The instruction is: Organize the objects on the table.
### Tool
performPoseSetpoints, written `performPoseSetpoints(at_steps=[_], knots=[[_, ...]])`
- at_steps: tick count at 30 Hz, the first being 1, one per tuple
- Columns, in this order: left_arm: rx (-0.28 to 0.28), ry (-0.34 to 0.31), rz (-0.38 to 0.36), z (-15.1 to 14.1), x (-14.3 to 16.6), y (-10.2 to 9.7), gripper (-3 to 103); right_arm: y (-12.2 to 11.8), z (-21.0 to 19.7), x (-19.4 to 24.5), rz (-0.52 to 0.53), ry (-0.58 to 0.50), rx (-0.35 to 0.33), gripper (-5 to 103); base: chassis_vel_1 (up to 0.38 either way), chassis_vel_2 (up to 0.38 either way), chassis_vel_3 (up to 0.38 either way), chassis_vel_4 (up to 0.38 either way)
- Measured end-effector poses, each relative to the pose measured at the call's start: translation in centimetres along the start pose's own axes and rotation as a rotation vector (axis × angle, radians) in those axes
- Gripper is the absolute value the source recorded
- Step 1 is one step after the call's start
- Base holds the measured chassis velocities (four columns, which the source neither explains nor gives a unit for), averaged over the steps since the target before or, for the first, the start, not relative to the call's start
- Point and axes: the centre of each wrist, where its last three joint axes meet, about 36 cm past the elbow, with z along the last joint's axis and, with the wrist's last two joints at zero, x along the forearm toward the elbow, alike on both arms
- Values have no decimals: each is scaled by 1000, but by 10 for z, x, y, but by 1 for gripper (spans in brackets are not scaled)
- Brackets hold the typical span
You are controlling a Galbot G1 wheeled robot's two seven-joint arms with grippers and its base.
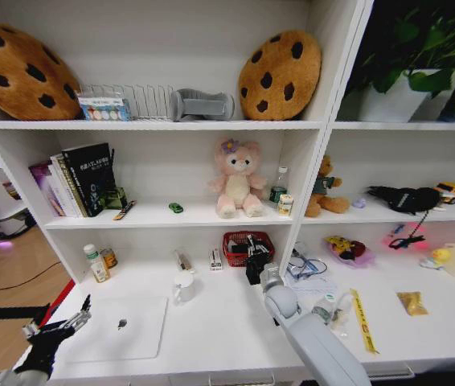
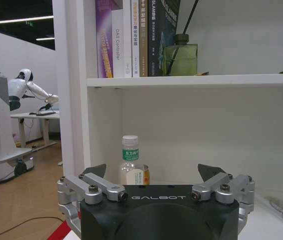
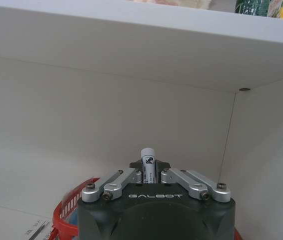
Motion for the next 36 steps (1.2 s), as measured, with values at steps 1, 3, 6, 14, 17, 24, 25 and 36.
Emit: performPoseSetpoints(at_steps=[1, 3, 6, 14, 17, 24, 25, 36], knots=[[0, 0, 0, 0, 0, 0, 100, -1, 2, -3, 5, -1, -2, 12, 0, 0, 0, 0], [0, 0, 0, 0, 0, 0, 100, 0, 4, -6, 10, 0, -3, 12, 0, 0, 0, 0], [0, 0, 0, 0, 0, 0, 100, 1, 7, -9, 14, 6, -6, 12, 0, 0, 0, 0], [0, 0, 0, 0, 0, 0, 100, 4, 12, -6, 21, 15, -1, 16, 0, 0, 0, 0], [0, 0, 0, 0, 0, 0, 100, 3, 11, 0, 28, 15, 0, 27, 0, 0, 0, 0], [0, 0, 0, 0, 0, 0, 100, -2, 5, 18, 32, 14, 1, 48, 0, 0, 0, 0], [0, 0, 0, 0, 0, 0, 100, -3, 3, 21, 31, 12, 0, 53, 0, 0, 0, 0], [0, 0, 0, 0, 0, 0, 100, -11, -23, 135, -32, 64, -10, 96, 0, 0, 0, 0]])
